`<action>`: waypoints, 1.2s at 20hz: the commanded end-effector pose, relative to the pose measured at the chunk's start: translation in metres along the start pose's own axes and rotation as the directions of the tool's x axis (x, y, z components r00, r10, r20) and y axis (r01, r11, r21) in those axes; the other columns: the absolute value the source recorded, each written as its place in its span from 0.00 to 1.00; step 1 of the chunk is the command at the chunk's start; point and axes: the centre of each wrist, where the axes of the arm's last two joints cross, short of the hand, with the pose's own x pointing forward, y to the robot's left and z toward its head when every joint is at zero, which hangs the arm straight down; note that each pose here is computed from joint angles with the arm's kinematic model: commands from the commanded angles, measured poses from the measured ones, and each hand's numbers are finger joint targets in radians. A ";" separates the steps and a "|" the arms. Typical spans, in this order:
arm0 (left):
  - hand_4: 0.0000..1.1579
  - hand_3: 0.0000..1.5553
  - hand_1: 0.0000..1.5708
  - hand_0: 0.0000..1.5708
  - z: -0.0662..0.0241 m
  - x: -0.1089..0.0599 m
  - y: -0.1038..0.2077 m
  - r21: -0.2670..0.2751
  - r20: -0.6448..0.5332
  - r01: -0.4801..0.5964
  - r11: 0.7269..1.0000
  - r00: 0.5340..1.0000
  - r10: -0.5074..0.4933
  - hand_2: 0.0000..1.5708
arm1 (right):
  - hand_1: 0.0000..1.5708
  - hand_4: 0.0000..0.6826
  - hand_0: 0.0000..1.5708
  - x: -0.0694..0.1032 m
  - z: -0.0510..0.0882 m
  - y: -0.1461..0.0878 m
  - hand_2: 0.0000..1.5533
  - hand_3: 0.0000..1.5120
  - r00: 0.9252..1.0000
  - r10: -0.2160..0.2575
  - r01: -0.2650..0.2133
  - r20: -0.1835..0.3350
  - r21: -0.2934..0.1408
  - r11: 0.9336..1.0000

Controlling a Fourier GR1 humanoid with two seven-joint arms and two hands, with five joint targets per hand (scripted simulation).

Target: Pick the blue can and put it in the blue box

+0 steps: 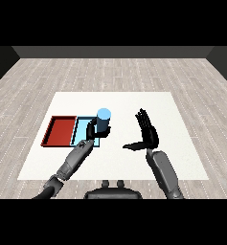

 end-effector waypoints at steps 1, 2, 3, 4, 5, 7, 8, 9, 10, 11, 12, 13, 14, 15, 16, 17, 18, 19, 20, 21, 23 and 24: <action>0.99 0.95 1.00 1.00 -0.0115 -0.009 0.037 0.094 -0.026 0.112 0.989 0.994 -0.110 1.00 | 0.00 0.00 0.00 0.024 0.019 -0.009 0.00 0.00 0.999 0.025 -0.024 0.040 -0.043 0.999; 0.98 0.96 1.00 1.00 -0.0339 -0.003 0.056 0.113 -0.050 0.118 0.987 0.992 -0.113 1.00 | 0.00 0.00 0.00 0.014 0.008 -0.023 0.00 0.00 0.998 0.021 -0.018 0.053 -0.068 0.998; 0.98 0.96 1.00 1.00 -0.0187 -0.013 0.048 0.111 -0.086 0.122 0.986 0.990 -0.113 0.99 | 0.00 0.00 0.00 0.027 0.022 -0.028 0.00 0.00 0.996 0.067 -0.062 0.053 -0.094 0.994; 0.98 0.95 0.98 0.98 -0.0349 -0.013 0.080 0.140 -0.087 0.156 0.978 0.986 -0.145 0.98 | 0.00 0.00 0.00 0.010 0.007 -0.026 0.00 0.00 0.998 0.031 -0.027 0.046 -0.094 0.995; 0.97 0.96 0.98 0.98 -0.0402 -0.013 0.068 0.130 -0.168 0.213 0.968 0.967 -0.190 0.98 | 0.00 0.00 0.00 0.004 0.013 -0.027 0.00 0.00 0.998 0.031 -0.025 0.047 -0.122 0.992; 0.95 0.94 0.99 0.99 -0.0244 -0.034 0.091 0.128 -0.196 0.275 0.953 0.949 -0.247 0.98 | 0.00 0.00 0.00 0.011 0.030 -0.049 0.00 0.00 0.999 0.026 -0.022 0.031 -0.133 0.991; 0.95 0.94 1.00 1.00 -0.0328 -0.036 0.097 0.143 -0.248 0.305 0.942 0.932 -0.264 0.98 | 0.00 0.00 0.00 0.013 0.015 -0.037 0.00 0.00 0.999 0.012 -0.006 0.041 -0.132 0.991; 0.94 0.94 0.99 0.99 -0.0351 -0.044 0.117 0.120 -0.280 0.293 0.949 0.927 -0.251 0.98 | 0.00 0.00 0.00 0.007 0.018 -0.033 0.00 0.00 0.999 0.006 -0.001 0.045 -0.115 0.993; 0.93 0.95 1.00 1.00 -0.0472 -0.030 0.098 0.114 -0.277 0.308 0.945 0.923 -0.267 0.99 | 0.00 0.00 0.00 0.003 0.022 -0.054 0.00 0.00 0.999 -0.007 0.013 0.048 -0.125 0.992; 0.93 0.95 1.00 1.00 -0.0439 -0.045 0.116 0.107 -0.321 0.305 0.946 0.912 -0.257 0.99 | 0.00 0.00 0.00 0.005 0.011 -0.043 0.00 0.00 0.999 -0.025 0.029 0.041 -0.110 0.994; 0.91 0.96 1.00 1.00 -0.0402 -0.050 0.130 0.083 -0.369 0.349 0.933 0.881 -0.296 0.99 | 0.00 0.00 0.00 0.017 0.005 -0.048 0.00 0.00 0.998 -0.009 0.016 0.059 -0.124 0.992; 0.89 0.94 1.00 1.00 -0.0360 -0.057 0.102 0.054 -0.379 0.380 0.923 0.863 -0.333 0.99 | 0.00 0.00 0.00 -0.010 0.007 -0.048 0.00 0.00 0.999 -0.023 0.028 0.035 -0.133 0.991; 0.91 0.95 1.00 1.00 -0.0461 -0.054 0.120 0.019 -0.407 0.371 0.928 0.851 -0.332 1.00 | 0.00 0.00 0.00 0.000 0.016 -0.044 0.00 0.00 0.999 -0.018 0.024 0.043 -0.138 0.990; 0.91 0.96 1.00 1.00 -0.0441 -0.057 0.095 0.024 -0.403 0.400 0.916 0.843 -0.357 0.99 | 0.00 0.00 0.00 -0.004 0.014 -0.049 0.00 0.00 0.999 -0.024 0.028 0.030 -0.153 0.988; 0.90 0.96 1.00 1.00 -0.0402 -0.062 0.108 -0.011 -0.428 0.422 0.907 0.817 -0.385 1.00 | 0.00 0.00 0.00 -0.008 -0.001 -0.042 0.00 0.00 0.999 -0.028 0.034 0.040 -0.149 0.988; 0.89 0.95 1.00 1.00 -0.0501 -0.057 0.107 -0.013 -0.459 0.419 0.908 0.805 -0.377 1.00 | 0.00 0.00 0.00 -0.021 0.014 -0.050 0.00 0.00 0.999 -0.016 0.021 0.035 -0.165 0.986; 0.89 0.94 1.00 1.00 -0.0339 -0.070 0.097 -0.031 -0.458 0.425 0.905 0.799 -0.391 0.99 | 0.00 0.00 0.00 -0.011 0.019 -0.051 0.00 0.00 0.998 -0.053 0.055 0.019 -0.155 0.986; 0.89 0.94 1.00 1.00 -0.0299 -0.074 0.095 -0.026 -0.494 0.443 0.896 0.774 -0.397 1.00 | 0.00 0.00 0.00 -0.018 0.016 -0.064 0.00 0.00 0.999 -0.044 0.044 0.004 -0.175 0.984; 0.85 0.93 1.00 1.00 -0.0367 -0.070 0.092 -0.042 -0.502 0.440 0.897 0.767 -0.399 1.00 | 0.00 0.00 0.00 -0.004 0.008 -0.056 0.00 0.00 0.999 -0.046 0.050 0.023 -0.170 0.984; 0.85 0.94 1.00 1.00 -0.0228 -0.080 0.094 -0.044 -0.504 0.414 0.909 0.776 -0.378 1.00 | 0.00 0.00 0.00 -0.019 0.009 -0.076 0.00 0.00 0.999 -0.045 0.044 0.000 -0.166 0.985; 0.79 0.71 0.68 0.68 -0.0236 -0.080 0.083 0.003 -0.584 0.409 0.913 0.741 -0.331 0.67 | 0.00 0.00 0.00 -0.028 -0.003 -0.056 0.00 0.00 1.000 -0.011 0.009 -0.008 -0.196 0.981; 0.81 0.77 0.80 0.80 -0.0070 -0.090 0.085 0.001 -0.594 0.407 0.913 0.735 -0.327 0.78 | 0.00 0.00 0.00 -0.018 0.001 -0.063 0.00 0.00 1.000 -0.005 0.003 -0.007 -0.200 0.980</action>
